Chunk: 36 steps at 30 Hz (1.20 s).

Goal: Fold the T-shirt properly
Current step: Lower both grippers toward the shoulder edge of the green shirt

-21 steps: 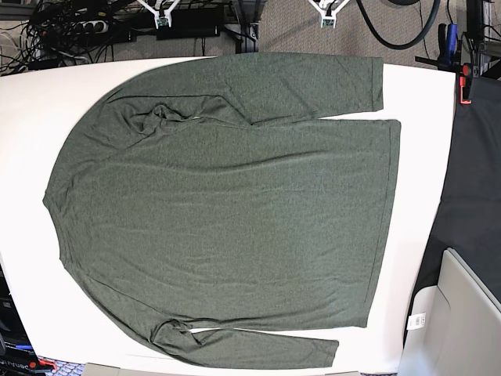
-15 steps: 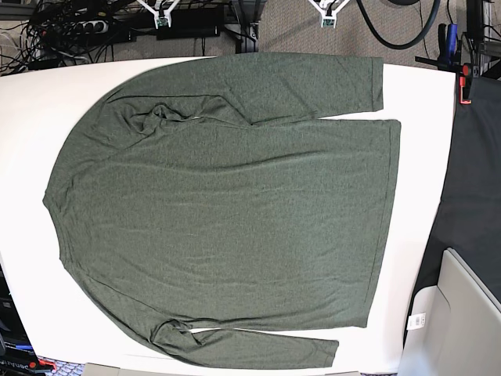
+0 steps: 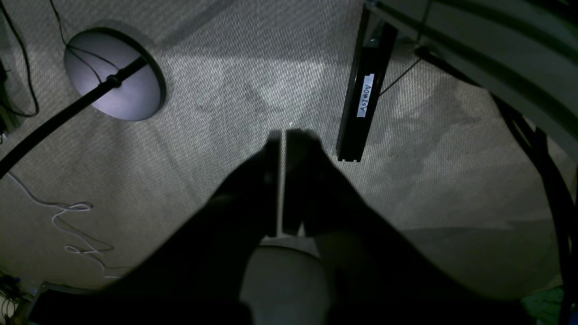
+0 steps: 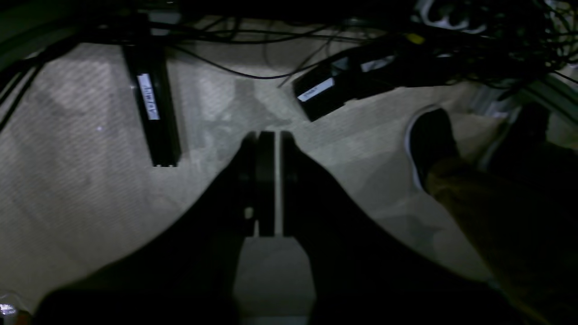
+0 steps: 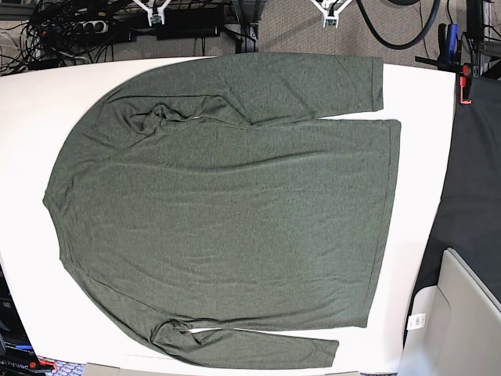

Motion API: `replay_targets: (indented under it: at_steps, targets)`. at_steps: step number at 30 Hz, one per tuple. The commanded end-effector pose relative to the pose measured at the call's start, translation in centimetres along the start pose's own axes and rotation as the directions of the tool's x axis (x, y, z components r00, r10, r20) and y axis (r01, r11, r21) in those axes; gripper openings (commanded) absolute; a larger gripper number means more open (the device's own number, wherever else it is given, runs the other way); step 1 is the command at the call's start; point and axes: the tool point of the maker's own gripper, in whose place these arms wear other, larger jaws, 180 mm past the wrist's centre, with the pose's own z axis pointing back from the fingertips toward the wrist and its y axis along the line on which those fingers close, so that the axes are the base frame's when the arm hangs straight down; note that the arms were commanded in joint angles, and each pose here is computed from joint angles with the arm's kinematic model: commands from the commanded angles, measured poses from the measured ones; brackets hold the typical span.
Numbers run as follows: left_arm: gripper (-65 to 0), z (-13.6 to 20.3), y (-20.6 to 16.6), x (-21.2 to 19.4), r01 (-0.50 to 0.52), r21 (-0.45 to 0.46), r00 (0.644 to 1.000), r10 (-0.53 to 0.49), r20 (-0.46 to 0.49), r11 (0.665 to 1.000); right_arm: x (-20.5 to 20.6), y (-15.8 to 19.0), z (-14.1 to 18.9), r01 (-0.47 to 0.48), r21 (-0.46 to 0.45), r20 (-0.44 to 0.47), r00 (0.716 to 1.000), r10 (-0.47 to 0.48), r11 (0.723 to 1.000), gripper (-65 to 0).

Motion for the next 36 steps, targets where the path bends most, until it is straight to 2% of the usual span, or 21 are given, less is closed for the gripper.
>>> replay_targets:
  at_steps: [1,5,13,19,24,31,36]
  targets:
    - [-65.0,0.1,0.3,-0.6,-0.001,0.005,1.0,0.001,-0.001,1.0,-0.5,-0.2,0.1,0.0,-0.003,0.002,1.0,0.0,1.0,-65.0]
    - [-65.0,0.4,1.5,-2.3,0.006,0.024,1.0,-0.005,-0.011,1.0,-1.6,-1.2,0.6,-0.011,-0.021,0.012,1.0,0.011,1.0,-65.0]
    - [-65.0,2.0,4.8,-3.5,0.033,0.076,0.998,-0.037,0.047,0.997,-4.1,-2.8,2.2,-0.04,-0.05,0.042,0.998,0.042,0.998,-65.0]
    - [-65.0,3.6,6.7,-4.3,0.059,0.107,0.994,-0.068,0.084,0.992,-4.3,-5.8,4.2,-0.073,-0.103,0.104,0.991,0.083,0.992,-65.0]
    - [-65.0,5.6,8.2,-4.6,0.084,0.133,0.986,-0.101,0.132,0.988,-4.4,-9.1,6.9,-0.026,-0.178,0.166,0.985,0.056,0.984,-65.0]
    - [-65.0,9.8,10.5,-3.2,-0.03,0.12,0.966,-0.002,0.257,0.992,-3.1,-12.1,11.9,-0.009,-0.257,0.274,0.958,0.082,0.966,-65.0]
    - [-65.0,13.3,10.7,-2.2,-0.039,0.111,0.941,-0.001,0.337,0.993,-1.0,-13.1,15.7,-0.05,-0.288,0.352,0.923,0.154,0.956,-65.0]
